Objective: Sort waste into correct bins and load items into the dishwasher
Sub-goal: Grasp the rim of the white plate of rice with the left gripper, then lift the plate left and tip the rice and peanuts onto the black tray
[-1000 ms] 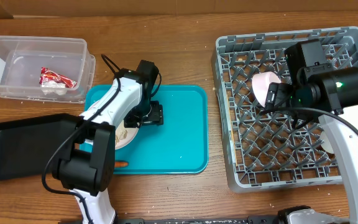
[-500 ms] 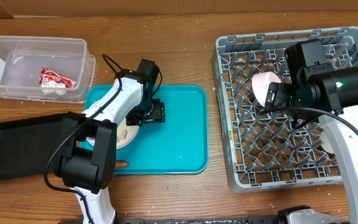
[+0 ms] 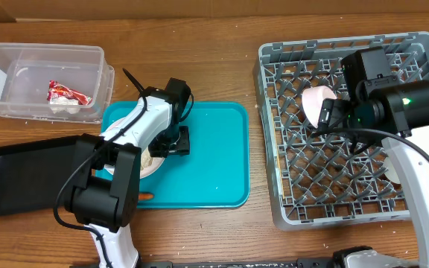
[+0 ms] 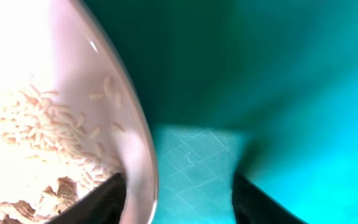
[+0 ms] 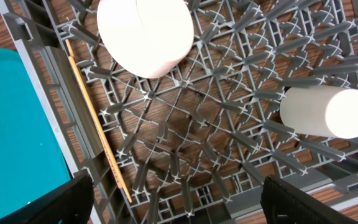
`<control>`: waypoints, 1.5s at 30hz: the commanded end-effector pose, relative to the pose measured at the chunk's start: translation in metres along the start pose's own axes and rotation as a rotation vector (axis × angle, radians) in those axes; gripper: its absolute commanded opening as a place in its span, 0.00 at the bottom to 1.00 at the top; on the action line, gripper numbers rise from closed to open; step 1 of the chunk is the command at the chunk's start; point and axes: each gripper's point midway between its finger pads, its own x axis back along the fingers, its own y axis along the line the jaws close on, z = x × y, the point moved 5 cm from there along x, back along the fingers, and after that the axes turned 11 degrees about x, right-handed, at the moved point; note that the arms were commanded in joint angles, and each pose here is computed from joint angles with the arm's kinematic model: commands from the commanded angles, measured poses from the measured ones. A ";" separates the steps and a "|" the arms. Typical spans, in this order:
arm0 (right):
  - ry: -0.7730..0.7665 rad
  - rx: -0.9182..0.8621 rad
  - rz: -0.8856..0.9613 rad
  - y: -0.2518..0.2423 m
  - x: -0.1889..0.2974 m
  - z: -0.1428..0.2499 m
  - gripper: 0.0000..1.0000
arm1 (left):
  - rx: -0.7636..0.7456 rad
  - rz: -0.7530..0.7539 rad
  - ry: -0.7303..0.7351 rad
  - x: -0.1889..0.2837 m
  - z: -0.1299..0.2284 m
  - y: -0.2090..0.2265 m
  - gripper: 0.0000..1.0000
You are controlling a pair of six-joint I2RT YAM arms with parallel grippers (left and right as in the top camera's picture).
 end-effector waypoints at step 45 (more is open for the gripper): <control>0.027 0.005 0.018 -0.004 0.002 0.005 0.87 | 0.034 -0.184 -0.027 0.075 -0.021 0.027 0.04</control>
